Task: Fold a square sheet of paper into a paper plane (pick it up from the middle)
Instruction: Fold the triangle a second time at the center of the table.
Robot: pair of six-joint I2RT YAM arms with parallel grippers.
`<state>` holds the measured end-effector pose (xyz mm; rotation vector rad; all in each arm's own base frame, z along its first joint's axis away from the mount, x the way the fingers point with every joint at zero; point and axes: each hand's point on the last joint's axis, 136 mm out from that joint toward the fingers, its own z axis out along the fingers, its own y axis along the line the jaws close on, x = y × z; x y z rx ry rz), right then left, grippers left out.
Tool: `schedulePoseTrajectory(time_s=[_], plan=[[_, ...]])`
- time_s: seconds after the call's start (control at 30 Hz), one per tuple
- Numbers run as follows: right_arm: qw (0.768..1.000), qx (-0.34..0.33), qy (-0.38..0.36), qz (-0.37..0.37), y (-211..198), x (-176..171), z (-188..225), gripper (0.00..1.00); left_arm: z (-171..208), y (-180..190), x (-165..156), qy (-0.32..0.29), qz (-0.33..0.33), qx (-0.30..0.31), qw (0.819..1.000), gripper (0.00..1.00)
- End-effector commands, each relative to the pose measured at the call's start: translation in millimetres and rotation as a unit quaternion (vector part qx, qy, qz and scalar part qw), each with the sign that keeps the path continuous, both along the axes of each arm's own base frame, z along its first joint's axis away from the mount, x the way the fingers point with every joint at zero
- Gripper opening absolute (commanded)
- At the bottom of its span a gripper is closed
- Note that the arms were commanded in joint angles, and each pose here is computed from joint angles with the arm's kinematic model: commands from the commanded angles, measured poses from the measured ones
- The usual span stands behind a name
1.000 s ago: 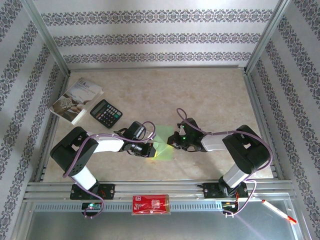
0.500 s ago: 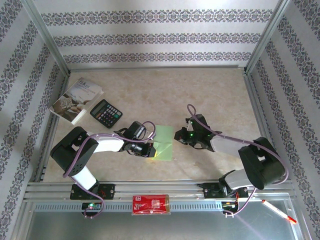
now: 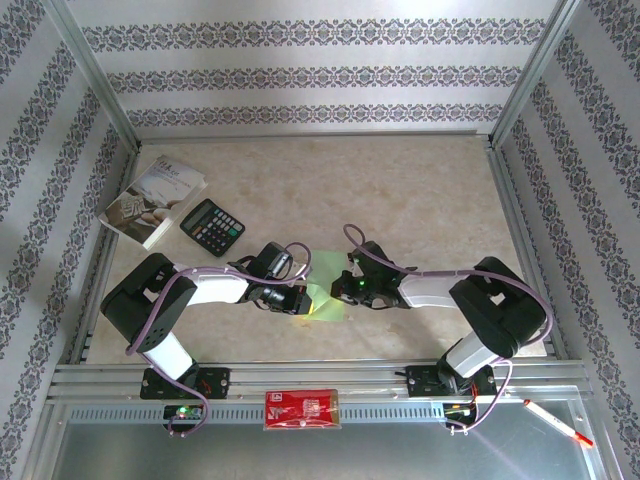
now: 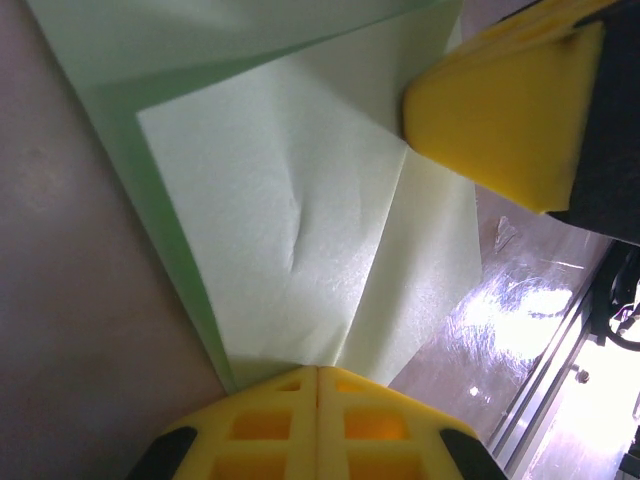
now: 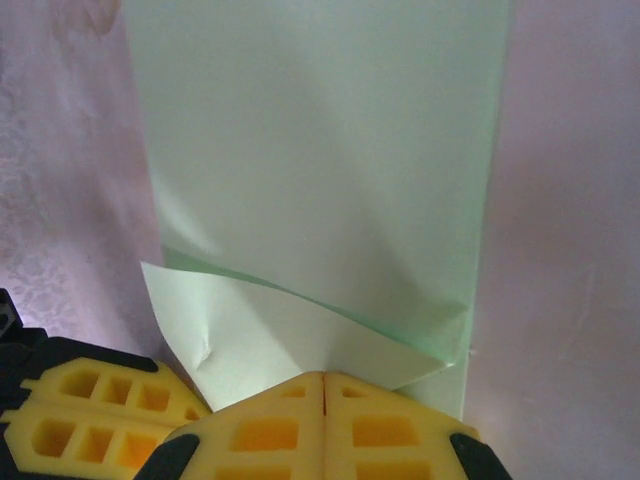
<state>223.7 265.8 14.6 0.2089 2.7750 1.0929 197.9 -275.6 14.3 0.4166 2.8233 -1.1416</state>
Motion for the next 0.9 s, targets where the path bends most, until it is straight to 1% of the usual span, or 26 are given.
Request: schedulePoseTrajectory(time_s=[0.0, 0.1, 0.3, 0.4, 0.6, 0.87], plan=[[1.000, -0.006, -0.004, -0.004, -1, 5, -5, 0.00, -43, 41, -21, 0.038, 0.018, 0.118, 0.992, 0.00], [1.000, -0.002, 0.000, -0.004, -3, 4, -4, 0.00, -41, 39, -20, 0.036, 0.017, 0.116, 0.992, 0.00], [0.999, 0.020, -0.027, -0.007, -2, 11, 24, 0.00, -40, 40, -20, 0.036, 0.018, 0.118, 0.992, 0.00], [0.999, 0.029, -0.032, -0.004, 3, 13, 32, 0.00, -40, 40, -20, 0.036, 0.019, 0.120, 0.992, 0.00], [0.999, 0.025, -0.022, 0.007, 12, 18, 20, 0.00, -39, 39, -18, 0.035, 0.021, 0.118, 0.992, 0.00], [1.000, 0.006, 0.002, 0.002, 0, 11, -8, 0.00, -25, 30, -11, 0.022, 0.022, 0.105, 0.994, 0.00]])
